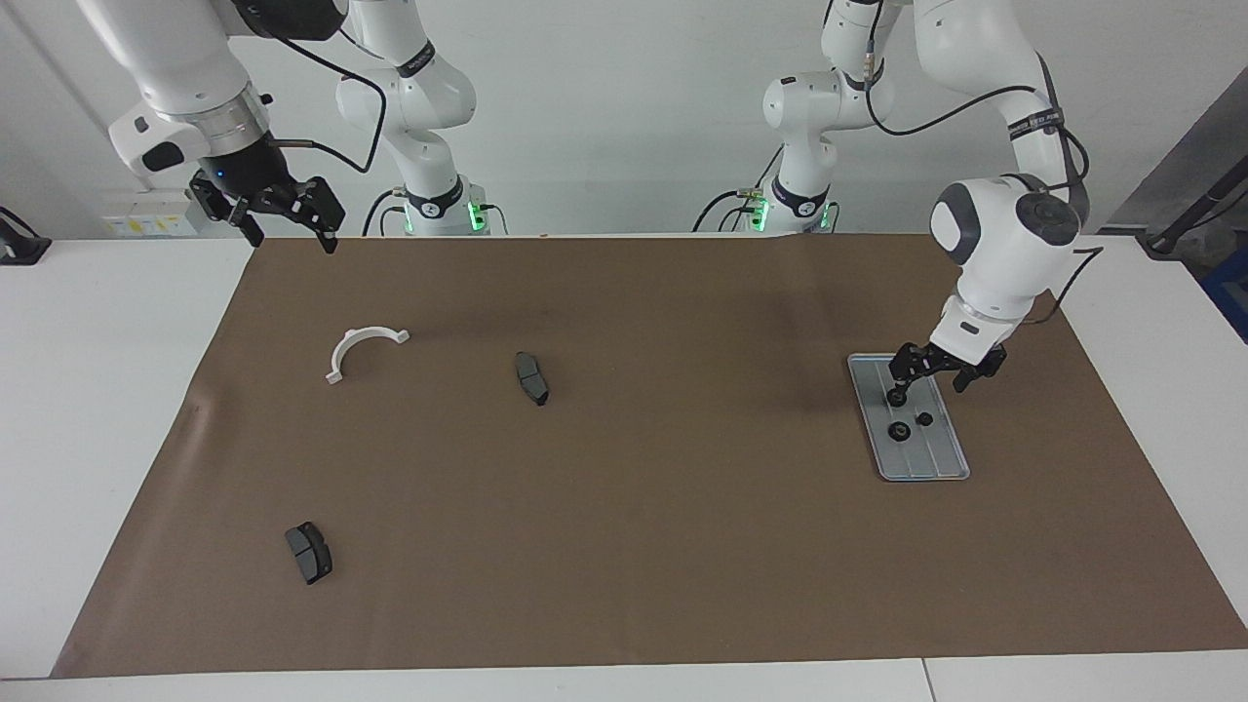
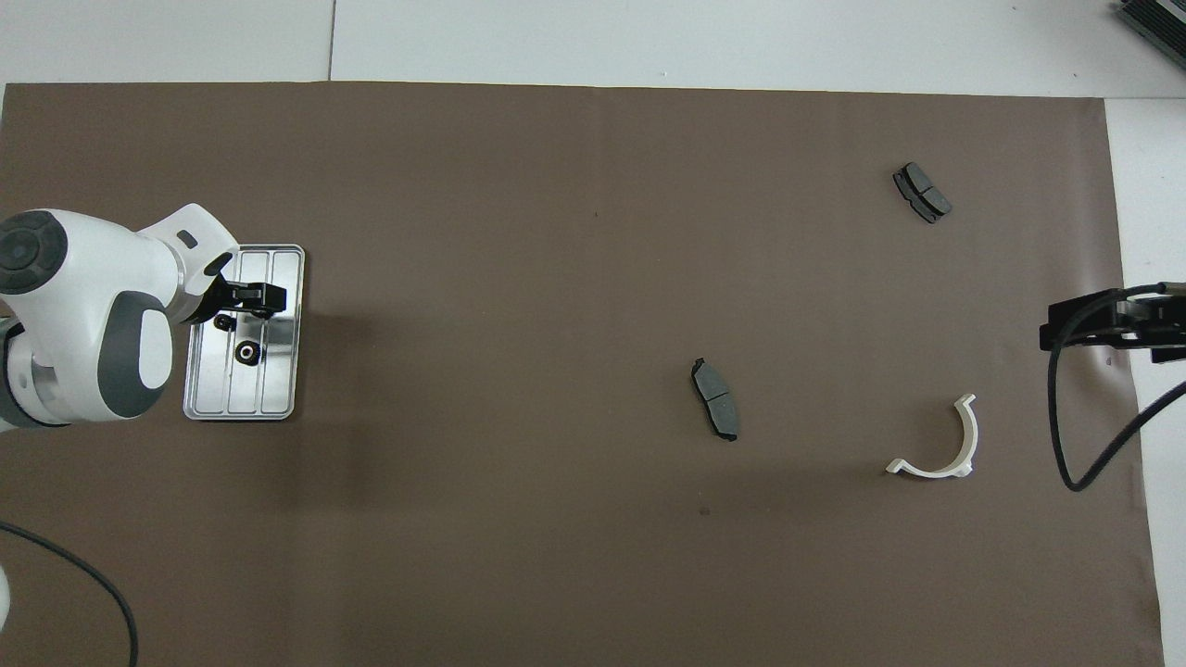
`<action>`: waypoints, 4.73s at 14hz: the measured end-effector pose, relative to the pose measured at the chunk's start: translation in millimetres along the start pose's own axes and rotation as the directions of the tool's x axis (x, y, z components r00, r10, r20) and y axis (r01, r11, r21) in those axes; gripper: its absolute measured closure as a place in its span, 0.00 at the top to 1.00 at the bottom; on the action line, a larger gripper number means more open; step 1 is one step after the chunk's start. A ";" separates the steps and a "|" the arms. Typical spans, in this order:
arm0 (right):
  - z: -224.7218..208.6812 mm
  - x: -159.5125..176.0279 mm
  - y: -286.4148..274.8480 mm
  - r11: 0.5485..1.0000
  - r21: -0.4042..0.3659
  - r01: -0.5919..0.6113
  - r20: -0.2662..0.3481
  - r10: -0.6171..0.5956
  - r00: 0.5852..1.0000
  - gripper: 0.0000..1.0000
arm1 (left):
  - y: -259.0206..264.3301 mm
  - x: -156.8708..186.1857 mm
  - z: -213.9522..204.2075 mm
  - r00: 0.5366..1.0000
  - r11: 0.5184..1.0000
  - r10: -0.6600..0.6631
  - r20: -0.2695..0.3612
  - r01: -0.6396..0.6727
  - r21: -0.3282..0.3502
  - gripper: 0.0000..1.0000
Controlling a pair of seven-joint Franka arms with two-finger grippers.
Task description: Place bearing gear from tray to pile
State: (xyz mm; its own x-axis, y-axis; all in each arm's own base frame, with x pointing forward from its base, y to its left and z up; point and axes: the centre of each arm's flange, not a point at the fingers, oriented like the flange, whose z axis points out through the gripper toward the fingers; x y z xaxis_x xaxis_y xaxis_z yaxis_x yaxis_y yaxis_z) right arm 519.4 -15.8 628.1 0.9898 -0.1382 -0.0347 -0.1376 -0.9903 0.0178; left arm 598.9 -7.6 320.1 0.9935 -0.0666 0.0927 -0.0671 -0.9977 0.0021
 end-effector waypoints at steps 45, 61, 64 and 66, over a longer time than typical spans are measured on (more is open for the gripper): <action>11.1 7.4 -10.4 0.999 0.003 0.041 -0.046 -0.041 0.998 1.00 | 454.1 -110.5 -4.6 0.971 0.972 -0.230 0.069 0.233 -0.034 0.62; 163.1 -20.6 -292.3 0.992 0.031 0.123 -0.089 -0.120 0.989 1.00 | 68.8 25.1 -62.7 0.953 0.958 -0.285 0.104 0.283 0.043 0.94; 203.2 -35.0 -343.0 0.991 0.041 0.129 -0.101 -0.124 0.987 1.00 | 5.4 7.1 -45.3 0.970 0.978 -0.210 0.121 0.208 0.033 0.93; 227.8 -39.7 -364.7 0.990 0.050 0.131 -0.114 -0.124 0.986 1.00 | -19.3 -8.4 -31.2 0.978 0.982 -0.186 0.094 0.185 0.025 0.92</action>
State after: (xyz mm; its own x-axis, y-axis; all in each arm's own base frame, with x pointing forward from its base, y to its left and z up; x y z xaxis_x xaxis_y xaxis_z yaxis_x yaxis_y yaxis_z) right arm 521.9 347.9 395.3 0.9969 -0.0116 0.0775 -0.0087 -0.9993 -0.0372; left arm 588.9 12.5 350.4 0.9928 0.1199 -0.0038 0.1199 -0.9928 -0.0060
